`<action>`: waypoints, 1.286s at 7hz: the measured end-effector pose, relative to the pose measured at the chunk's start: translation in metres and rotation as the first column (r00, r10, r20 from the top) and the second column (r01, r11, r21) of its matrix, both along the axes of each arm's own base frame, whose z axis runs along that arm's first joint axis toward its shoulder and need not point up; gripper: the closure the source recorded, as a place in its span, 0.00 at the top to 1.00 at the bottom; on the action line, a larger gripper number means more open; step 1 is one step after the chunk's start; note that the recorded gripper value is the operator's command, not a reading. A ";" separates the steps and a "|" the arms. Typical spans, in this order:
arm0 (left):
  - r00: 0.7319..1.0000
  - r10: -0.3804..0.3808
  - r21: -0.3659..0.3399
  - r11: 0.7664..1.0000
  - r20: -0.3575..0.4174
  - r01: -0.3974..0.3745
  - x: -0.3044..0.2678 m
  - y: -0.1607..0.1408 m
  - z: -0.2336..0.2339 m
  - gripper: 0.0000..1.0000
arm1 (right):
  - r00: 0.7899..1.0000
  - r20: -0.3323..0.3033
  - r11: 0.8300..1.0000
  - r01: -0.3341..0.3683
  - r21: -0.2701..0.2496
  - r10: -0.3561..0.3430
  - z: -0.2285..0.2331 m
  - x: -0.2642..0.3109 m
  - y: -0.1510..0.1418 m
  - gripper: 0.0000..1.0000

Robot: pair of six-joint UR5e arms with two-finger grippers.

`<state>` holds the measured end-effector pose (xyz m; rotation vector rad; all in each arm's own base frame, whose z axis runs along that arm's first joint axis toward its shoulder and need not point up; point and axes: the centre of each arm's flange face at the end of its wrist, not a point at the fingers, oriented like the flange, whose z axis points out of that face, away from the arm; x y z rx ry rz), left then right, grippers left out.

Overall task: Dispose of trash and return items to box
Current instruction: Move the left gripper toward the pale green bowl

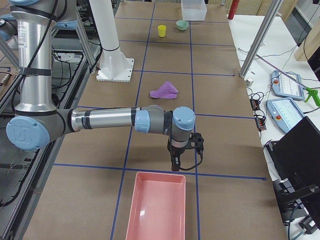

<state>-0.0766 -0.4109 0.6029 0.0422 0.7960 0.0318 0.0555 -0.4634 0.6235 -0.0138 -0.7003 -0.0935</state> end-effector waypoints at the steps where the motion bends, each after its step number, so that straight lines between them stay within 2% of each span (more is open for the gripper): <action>1: 1.000 0.001 0.002 1.000 0.000 -0.001 0.000 0.000 -0.001 0.99 | 1.000 0.001 1.000 0.000 0.002 0.000 -0.001 0.000 -0.001 1.00; 5: 1.000 0.004 0.028 1.000 -0.004 -0.004 0.001 -0.006 -0.011 0.99 | 1.000 0.000 0.998 0.015 0.068 -0.015 -0.029 -0.006 -0.004 1.00; 6: 1.000 0.005 0.064 0.998 -0.004 -0.005 0.002 -0.019 -0.020 0.99 | 1.000 0.003 0.995 0.022 0.099 -0.023 -0.033 -0.010 -0.010 1.00; 7: 1.000 0.009 0.123 0.992 -0.006 -0.008 0.004 -0.045 -0.035 0.99 | 0.999 0.009 0.991 0.033 0.132 -0.034 -0.034 -0.016 -0.016 1.00; 8: 0.999 0.018 0.169 0.985 -0.027 -0.013 0.008 -0.064 -0.046 0.99 | 0.999 0.012 0.987 0.046 0.155 -0.048 -0.034 -0.019 -0.017 1.00; 9: 0.997 0.032 0.212 0.977 -0.077 -0.015 0.012 -0.071 -0.056 0.99 | 0.998 0.014 0.982 0.062 0.177 -0.065 -0.037 -0.021 -0.017 1.00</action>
